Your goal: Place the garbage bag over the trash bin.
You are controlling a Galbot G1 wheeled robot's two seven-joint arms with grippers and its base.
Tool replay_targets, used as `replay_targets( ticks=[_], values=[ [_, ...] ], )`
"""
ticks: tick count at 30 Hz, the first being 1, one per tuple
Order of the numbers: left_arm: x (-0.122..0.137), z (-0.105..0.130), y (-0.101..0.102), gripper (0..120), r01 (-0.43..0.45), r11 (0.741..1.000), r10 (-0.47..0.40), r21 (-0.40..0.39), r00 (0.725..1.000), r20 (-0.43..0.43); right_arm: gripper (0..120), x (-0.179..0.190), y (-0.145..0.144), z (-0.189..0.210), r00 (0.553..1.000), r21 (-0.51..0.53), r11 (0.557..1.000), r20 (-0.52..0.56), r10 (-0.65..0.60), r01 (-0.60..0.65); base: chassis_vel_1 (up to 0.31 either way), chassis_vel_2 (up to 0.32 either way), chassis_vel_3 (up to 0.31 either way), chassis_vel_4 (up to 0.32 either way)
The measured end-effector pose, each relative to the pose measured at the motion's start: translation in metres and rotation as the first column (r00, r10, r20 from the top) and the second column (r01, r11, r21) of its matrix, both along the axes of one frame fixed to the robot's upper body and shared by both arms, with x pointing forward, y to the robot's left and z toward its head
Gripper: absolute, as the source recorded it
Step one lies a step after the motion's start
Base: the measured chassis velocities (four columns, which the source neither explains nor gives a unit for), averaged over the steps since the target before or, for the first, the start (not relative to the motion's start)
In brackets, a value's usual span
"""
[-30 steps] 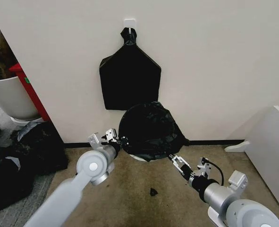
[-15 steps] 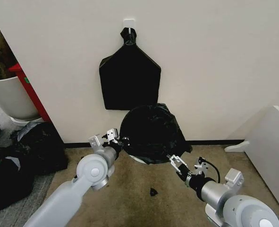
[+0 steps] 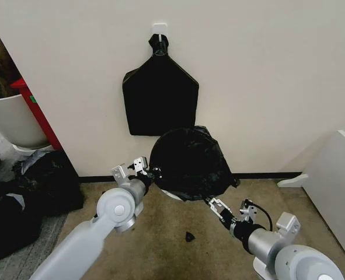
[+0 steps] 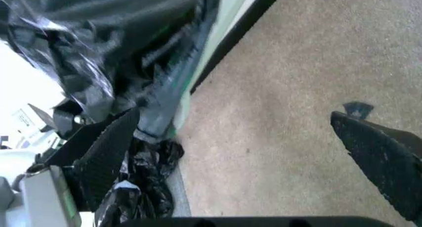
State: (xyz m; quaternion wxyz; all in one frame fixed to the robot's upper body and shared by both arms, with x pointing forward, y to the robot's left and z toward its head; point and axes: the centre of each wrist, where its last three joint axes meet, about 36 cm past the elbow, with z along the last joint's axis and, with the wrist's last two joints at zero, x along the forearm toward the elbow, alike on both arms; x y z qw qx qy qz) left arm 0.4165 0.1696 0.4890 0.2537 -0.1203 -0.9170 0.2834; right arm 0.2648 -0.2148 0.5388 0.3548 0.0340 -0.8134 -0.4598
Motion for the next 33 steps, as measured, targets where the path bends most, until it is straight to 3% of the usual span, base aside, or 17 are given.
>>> replay_targets(
  ticks=[14,33],
  values=[
    [-0.001,0.000,-0.001,0,0.009,1.000,-0.009,0.007,1.000,0.003,100,0.002,0.001,0.002,0.999,-0.012,1.000,0.031,-0.006,0.007,0.000,0.000,0.000,0.000],
    [0.000,0.012,-0.002,0,0.013,1.000,-0.013,-0.013,1.000,0.016,100,0.007,0.000,-0.023,0.997,-0.053,0.998,-0.069,-0.031,0.028,0.000,0.000,0.000,0.000]
  ],
)
